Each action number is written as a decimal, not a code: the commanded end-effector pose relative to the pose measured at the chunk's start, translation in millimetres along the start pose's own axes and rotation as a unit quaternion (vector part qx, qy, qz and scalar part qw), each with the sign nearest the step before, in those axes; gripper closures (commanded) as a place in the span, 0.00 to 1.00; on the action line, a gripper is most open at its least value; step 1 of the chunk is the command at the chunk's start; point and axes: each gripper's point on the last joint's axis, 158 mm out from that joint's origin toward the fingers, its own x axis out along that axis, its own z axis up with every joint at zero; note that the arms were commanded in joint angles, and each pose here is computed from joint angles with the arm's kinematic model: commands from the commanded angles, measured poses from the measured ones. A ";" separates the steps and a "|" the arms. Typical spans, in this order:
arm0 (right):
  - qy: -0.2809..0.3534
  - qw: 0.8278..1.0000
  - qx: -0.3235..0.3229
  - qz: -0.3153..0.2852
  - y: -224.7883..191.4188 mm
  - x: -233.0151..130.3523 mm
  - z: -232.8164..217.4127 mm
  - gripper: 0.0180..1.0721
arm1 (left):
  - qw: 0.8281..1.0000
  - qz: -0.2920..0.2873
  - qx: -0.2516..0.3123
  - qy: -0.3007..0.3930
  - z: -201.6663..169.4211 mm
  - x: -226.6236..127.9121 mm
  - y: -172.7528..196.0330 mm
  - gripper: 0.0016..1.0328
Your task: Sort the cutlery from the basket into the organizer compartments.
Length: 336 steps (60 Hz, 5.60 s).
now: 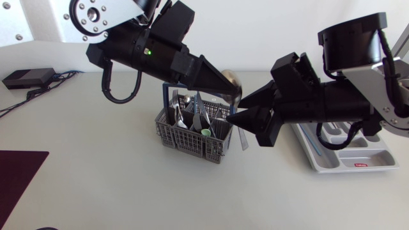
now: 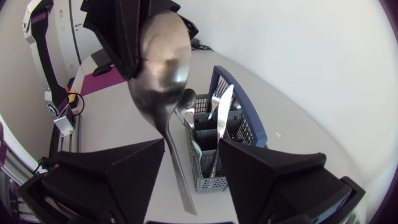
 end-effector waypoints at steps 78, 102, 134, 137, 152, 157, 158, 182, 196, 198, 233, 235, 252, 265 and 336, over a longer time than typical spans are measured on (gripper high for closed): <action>0.083 0.963 0.077 -0.245 -145.8 -68.9 -77.9 0.95 | 0.949 0.309 0.070 -0.003 21.9 -39.7 113.8 0.48; 0.148 0.888 0.152 -0.407 -280.2 -117.5 -152.2 0.95 | 0.904 0.410 0.115 0.039 1.3 -50.0 129.8 0.48; 0.182 0.837 0.194 -0.479 -370.7 -134.4 -217.0 0.95 | 0.883 0.450 0.125 0.035 -10.2 -75.5 123.6 0.48; 0.187 0.833 0.198 -0.482 -376.7 -134.5 -222.7 0.95 | 0.883 0.451 0.126 0.034 -10.2 -76.3 123.0 0.48; 0.209 0.819 0.220 -0.487 -396.3 -121.0 -252.1 0.95 | 0.879 0.457 0.130 0.034 -9.7 -77.9 119.9 0.48; 0.214 0.818 0.228 -0.484 -399.5 -114.6 -260.4 0.95 | 0.878 0.458 0.132 0.033 -8.8 -79.3 118.4 0.48; 0.215 0.817 0.230 -0.483 -400.1 -113.5 -262.6 0.95 | 0.878 0.458 0.132 0.033 -8.8 -79.3 118.4 0.48; 0.240 0.809 0.259 -0.471 -408.3 -90.1 -299.4 0.94 | 0.878 0.459 0.133 0.035 -13.0 -80.6 114.4 0.48; 0.240 0.805 0.266 -0.473 -412.1 -85.8 -300.2 0.68 | 0.875 0.463 0.137 0.036 -13.3 -83.1 111.3 0.48; 0.239 0.805 0.266 -0.473 -412.2 -85.9 -299.3 0.65 | 0.875 0.463 0.137 0.037 -13.7 -83.6 111.0 0.48; 0.159 0.854 0.214 -0.446 -342.7 -125.3 -201.8 0.18 | 0.868 0.446 0.195 0.097 -49.8 -65.4 96.9 0.48; 0.154 0.860 0.206 -0.440 -333.3 -125.1 -196.3 0.16 | 0.868 0.442 0.201 0.104 -55.1 -62.5 96.4 0.48; 0.122 0.901 0.163 -0.383 -257.2 -117.9 -170.7 0.10 | 0.857 0.427 0.250 0.140 -86.3 -53.4 101.4 0.48; 0.113 0.924 0.133 -0.340 -201.5 -100.5 -157.2 0.10 | 0.850 0.424 0.274 0.149 -102.1 -42.1 117.8 0.48; 0.153 0.946 0.088 -0.270 -138.7 -35.6 -165.6 0.09 | 0.866 0.356 0.322 0.138 -105.6 -1.0 152.4 0.80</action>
